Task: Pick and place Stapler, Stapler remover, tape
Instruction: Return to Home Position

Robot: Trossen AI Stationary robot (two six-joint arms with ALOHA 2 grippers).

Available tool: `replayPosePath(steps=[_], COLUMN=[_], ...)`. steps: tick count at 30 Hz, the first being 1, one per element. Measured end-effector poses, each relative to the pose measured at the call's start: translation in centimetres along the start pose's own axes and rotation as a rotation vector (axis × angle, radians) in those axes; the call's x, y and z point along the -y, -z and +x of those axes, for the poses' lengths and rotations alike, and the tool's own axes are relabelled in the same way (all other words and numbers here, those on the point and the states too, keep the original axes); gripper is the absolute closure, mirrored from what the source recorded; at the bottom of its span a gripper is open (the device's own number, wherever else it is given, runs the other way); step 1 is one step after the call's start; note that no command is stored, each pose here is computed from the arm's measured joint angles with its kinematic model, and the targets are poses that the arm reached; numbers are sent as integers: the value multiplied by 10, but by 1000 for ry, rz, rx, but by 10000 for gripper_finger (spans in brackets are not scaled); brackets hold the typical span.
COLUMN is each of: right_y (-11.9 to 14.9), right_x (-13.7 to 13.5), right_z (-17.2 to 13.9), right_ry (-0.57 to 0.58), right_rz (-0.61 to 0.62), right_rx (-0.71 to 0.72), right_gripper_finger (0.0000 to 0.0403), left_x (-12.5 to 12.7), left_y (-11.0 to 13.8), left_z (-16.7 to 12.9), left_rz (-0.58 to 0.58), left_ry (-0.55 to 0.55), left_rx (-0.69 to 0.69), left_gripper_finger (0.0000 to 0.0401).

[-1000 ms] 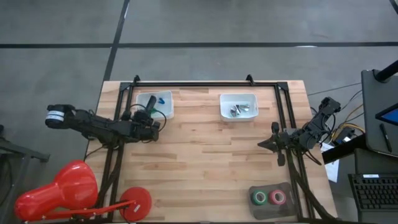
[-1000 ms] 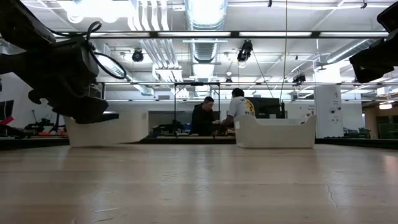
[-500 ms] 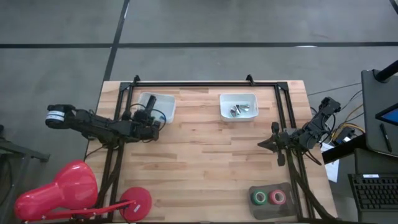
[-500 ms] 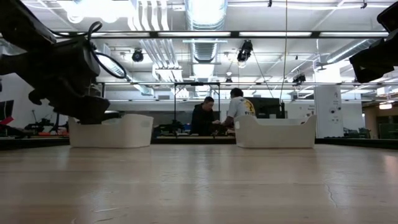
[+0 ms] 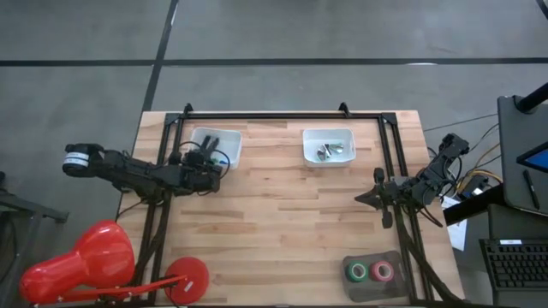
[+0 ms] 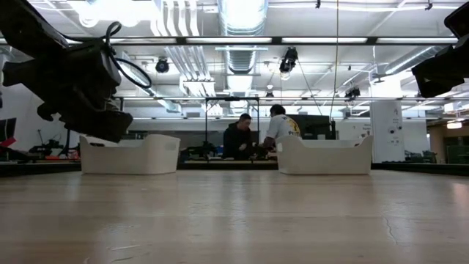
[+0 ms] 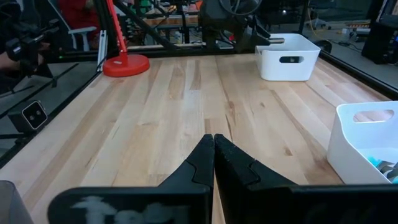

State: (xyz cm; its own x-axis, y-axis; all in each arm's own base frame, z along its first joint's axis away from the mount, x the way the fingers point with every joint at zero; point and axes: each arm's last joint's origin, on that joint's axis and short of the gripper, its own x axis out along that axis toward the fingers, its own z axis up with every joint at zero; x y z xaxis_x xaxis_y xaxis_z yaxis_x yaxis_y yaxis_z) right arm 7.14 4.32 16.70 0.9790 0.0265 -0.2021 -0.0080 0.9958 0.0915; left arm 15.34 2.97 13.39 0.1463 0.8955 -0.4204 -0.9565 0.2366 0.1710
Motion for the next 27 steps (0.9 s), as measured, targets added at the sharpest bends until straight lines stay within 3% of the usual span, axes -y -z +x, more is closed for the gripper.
replayPosePath(steps=[7,11,15,20,22,24,27], right_y=[0,0,0,0,0,0,0], right_x=[0,0,0,0,0,0,0], right_z=[0,0,0,0,0,0,0], right_ry=[0,0,0,1,1,1,1], right_rz=[0,0,0,0,0,0,0], right_rx=[0,0,0,0,0,0,0], right_gripper_finger=[394,394,394,394,394,394,394], left_x=[7,21,40,53,51,44,30], left_y=[-12,-29,-39,-40,-37,-34,-30], left_z=[-5,-12,-18,-27,-32,-35,-36], left_rz=[12,33,46,143,180,163,149], left_ry=[29,134,392,923,1143,1230,1237], left_rx=[11,5,5,81,143,203,263], left_gripper_finger=[177,192,248,372,390,387,384])
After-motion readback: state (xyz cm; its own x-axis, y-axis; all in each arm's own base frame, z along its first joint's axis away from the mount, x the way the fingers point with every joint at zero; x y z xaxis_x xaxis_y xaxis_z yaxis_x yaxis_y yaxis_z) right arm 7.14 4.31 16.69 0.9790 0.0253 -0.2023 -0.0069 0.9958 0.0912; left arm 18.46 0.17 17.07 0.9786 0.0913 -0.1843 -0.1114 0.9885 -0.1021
